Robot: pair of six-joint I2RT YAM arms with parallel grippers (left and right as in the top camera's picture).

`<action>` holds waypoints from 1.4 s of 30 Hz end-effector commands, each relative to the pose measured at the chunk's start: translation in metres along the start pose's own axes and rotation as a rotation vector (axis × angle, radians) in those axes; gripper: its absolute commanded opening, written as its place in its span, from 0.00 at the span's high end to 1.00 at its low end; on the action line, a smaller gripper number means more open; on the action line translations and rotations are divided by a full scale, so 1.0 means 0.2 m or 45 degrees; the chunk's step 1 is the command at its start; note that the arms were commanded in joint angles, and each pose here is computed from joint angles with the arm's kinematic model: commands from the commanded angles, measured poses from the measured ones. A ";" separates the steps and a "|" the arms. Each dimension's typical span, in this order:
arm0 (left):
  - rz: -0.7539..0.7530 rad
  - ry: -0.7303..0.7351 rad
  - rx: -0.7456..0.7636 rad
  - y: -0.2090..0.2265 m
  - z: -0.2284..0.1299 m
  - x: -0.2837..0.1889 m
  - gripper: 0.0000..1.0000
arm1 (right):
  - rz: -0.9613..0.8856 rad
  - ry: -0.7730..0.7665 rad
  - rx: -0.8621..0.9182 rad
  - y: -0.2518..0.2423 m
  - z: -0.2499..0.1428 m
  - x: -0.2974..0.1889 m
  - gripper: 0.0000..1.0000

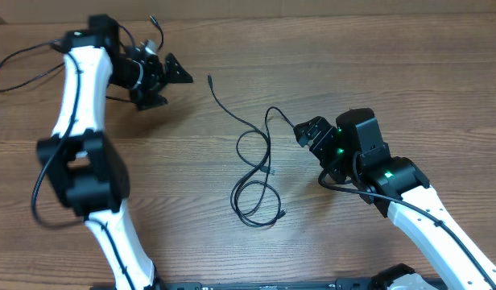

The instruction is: Untangle cables

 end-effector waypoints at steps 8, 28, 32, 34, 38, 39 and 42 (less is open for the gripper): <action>0.316 -0.243 0.405 -0.34 -0.85 -0.64 0.00 | 0.000 -0.024 -0.004 0.01 0.02 -0.01 0.00; 0.443 0.052 0.404 -0.03 -0.89 -0.08 0.00 | 0.383 0.102 -0.459 0.31 -0.09 0.07 0.02; 0.432 0.016 0.333 0.03 -0.85 0.02 0.00 | 0.294 0.266 -0.549 0.23 -0.19 0.30 0.01; 0.453 0.025 0.327 0.06 -0.85 0.03 0.00 | 0.283 0.373 -0.628 0.22 -0.14 0.41 0.01; 0.516 -0.007 0.332 0.09 -0.83 0.02 0.00 | 0.038 0.458 -0.792 0.21 -0.04 0.54 0.00; 0.517 -0.007 0.332 0.09 -0.83 0.02 0.00 | -0.051 0.442 -0.809 0.18 -0.02 0.57 0.00; 0.517 -0.007 0.332 0.09 -0.83 0.02 0.00 | -0.046 0.421 -0.844 0.21 -0.05 0.65 0.00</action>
Point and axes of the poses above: each gripper's point midway between its finger pads, its own x axis out along the fingers, its own y axis along the line the jaws close on, z = x × y, the point moved 3 cm from there along -x, back along the fingers, and after that the axes turned 10 degrees about -x, right-handed, at the moved point
